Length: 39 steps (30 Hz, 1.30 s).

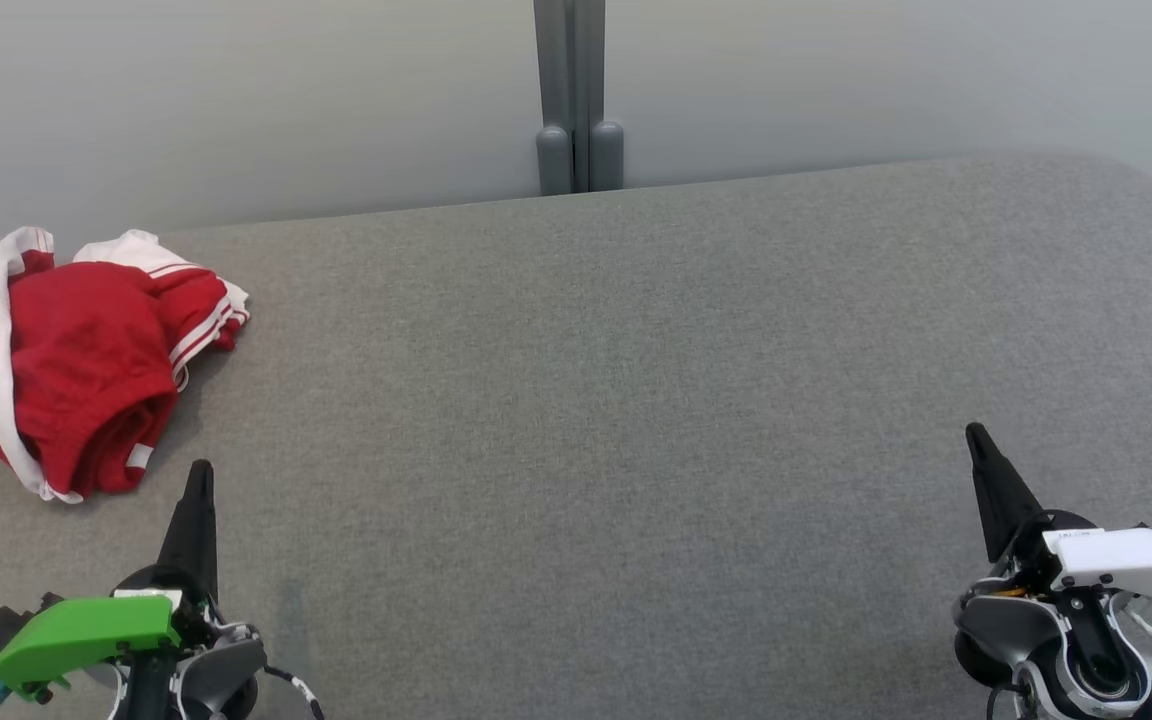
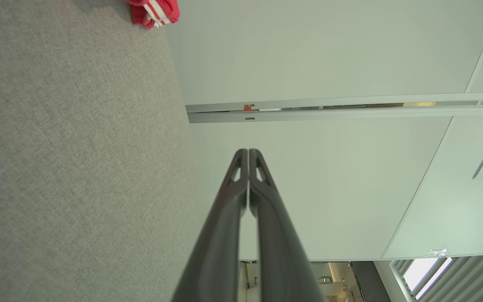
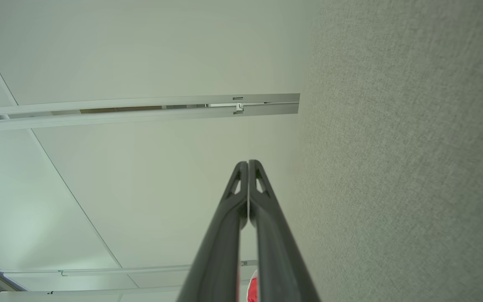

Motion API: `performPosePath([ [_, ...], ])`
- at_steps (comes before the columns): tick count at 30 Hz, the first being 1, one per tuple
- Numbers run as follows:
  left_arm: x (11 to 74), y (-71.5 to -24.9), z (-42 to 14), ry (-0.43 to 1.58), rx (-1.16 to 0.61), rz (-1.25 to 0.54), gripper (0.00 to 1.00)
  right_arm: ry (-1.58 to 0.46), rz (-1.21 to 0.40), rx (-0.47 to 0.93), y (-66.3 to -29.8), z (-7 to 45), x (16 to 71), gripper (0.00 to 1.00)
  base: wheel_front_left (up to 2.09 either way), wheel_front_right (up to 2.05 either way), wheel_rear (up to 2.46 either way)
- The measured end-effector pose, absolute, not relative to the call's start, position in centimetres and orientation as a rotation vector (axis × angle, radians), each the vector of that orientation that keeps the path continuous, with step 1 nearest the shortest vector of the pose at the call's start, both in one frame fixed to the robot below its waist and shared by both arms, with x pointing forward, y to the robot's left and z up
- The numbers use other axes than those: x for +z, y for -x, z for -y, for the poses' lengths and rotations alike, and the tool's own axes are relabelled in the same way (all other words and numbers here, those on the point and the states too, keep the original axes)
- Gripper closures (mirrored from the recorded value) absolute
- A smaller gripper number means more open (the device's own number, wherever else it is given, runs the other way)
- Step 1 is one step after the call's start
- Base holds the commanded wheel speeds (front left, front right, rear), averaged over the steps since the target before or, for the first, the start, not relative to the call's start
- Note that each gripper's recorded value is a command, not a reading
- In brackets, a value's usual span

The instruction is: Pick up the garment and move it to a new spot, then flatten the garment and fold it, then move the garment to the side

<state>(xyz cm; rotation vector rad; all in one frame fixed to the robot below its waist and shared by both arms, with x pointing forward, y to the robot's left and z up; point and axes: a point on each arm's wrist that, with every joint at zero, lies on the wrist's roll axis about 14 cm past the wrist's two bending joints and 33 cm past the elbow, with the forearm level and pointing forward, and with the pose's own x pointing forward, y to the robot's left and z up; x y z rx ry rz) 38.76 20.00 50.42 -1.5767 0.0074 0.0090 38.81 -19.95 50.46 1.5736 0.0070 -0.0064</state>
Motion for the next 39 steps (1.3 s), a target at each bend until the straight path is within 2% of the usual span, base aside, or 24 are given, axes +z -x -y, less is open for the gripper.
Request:
performPosePath([
  [1, 50.2, -38.7, -20.0, 1.578, 0.015, -0.012, 0.00, -1.575, -0.012, -0.011, -38.7, 19.9, 50.3, 0.00, 0.00, 0.00, 0.00],
  [6, 47.5, -37.5, -19.7, 1.587, 0.077, -0.076, 0.00, -1.586, -0.074, -0.077, -37.5, 19.7, 47.5, 0.00, 0.00, 0.00, 0.00],
  [18, 47.9, -37.6, -18.9, 1.526, 0.073, -0.065, 0.00, -1.527, -0.055, -0.101, -37.5, 19.7, 47.5, 0.00, 0.00, 0.00, 0.00],
  [39, 50.0, -38.3, -17.0, 1.184, 0.015, -0.047, 0.00, -1.146, 0.010, -0.037, -38.3, 19.2, 50.2, 0.00, 0.00, 0.00, 0.00],
])
